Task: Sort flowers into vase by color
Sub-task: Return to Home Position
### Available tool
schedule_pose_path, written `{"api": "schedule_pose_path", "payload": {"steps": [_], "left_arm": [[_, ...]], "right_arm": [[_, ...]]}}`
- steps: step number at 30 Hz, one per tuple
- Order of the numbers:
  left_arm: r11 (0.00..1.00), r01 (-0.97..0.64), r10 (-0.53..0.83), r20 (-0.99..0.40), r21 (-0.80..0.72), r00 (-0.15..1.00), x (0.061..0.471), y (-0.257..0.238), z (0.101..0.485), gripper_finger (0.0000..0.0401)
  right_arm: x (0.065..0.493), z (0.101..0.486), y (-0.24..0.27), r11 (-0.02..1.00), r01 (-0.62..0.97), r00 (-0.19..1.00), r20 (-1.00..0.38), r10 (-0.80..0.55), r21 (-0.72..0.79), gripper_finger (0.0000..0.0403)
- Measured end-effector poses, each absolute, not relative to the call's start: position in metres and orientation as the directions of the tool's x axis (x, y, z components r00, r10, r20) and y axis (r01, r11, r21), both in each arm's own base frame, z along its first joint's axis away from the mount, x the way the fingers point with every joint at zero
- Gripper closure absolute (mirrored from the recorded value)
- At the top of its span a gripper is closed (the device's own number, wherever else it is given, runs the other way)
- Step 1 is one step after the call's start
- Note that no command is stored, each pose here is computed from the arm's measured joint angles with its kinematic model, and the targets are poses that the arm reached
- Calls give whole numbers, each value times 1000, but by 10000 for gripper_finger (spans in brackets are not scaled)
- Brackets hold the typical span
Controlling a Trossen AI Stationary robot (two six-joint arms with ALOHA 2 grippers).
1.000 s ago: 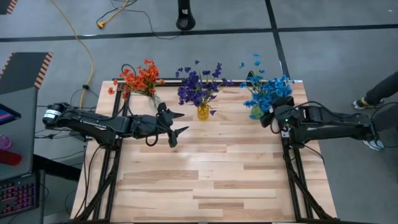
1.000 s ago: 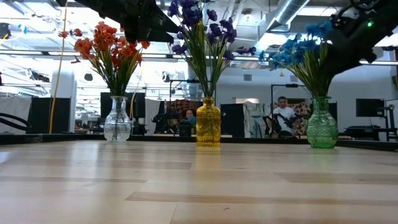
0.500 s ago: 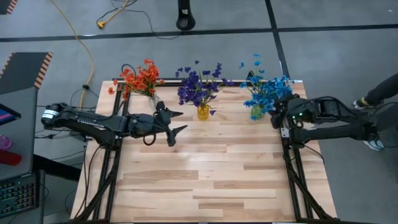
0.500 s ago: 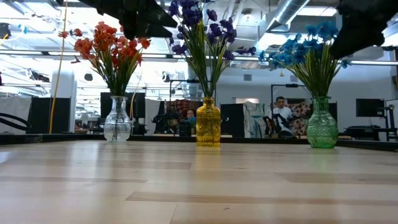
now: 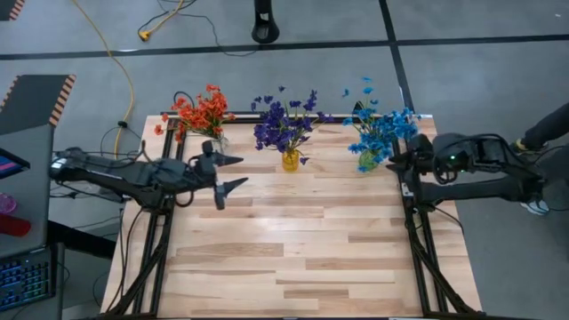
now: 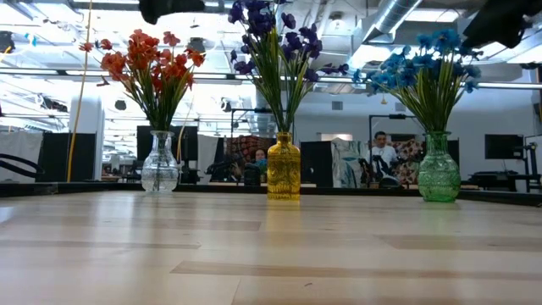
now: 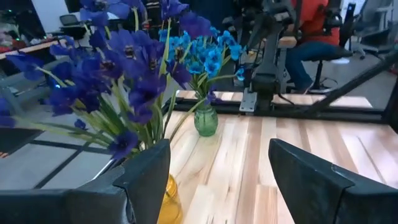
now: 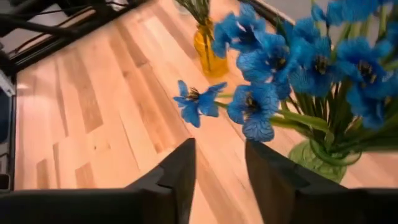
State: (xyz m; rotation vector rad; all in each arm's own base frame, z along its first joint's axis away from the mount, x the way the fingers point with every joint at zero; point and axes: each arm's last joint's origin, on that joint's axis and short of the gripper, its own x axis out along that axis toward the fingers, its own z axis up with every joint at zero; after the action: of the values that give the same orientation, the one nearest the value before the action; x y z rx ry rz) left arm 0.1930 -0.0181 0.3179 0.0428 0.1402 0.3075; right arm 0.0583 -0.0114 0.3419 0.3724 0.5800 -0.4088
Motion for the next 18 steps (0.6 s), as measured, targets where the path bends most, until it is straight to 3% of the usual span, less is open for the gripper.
{"api": "schedule_pose_path", "payload": {"steps": [5, 11, 15, 18], "left_arm": [[957, -276, 288, -171, 91, 942, 179, -23, 317, 162], [950, -290, 305, -143, 117, 942, 175, -27, 291, 245], [948, -298, 309, -103, 109, 945, 167, -25, 273, 310], [946, -312, 319, -73, 92, 945, 156, -21, 264, 352]], "right_arm": [[54, 339, -11, 888, 420, 806, -526, -270, 188, 309], [64, 310, -12, 921, 357, 875, -402, -270, 158, 384], [72, 280, -12, 931, 319, 896, -377, -235, 179, 382], [75, 274, -10, 949, 242, 938, -297, -176, 200, 355]]}}
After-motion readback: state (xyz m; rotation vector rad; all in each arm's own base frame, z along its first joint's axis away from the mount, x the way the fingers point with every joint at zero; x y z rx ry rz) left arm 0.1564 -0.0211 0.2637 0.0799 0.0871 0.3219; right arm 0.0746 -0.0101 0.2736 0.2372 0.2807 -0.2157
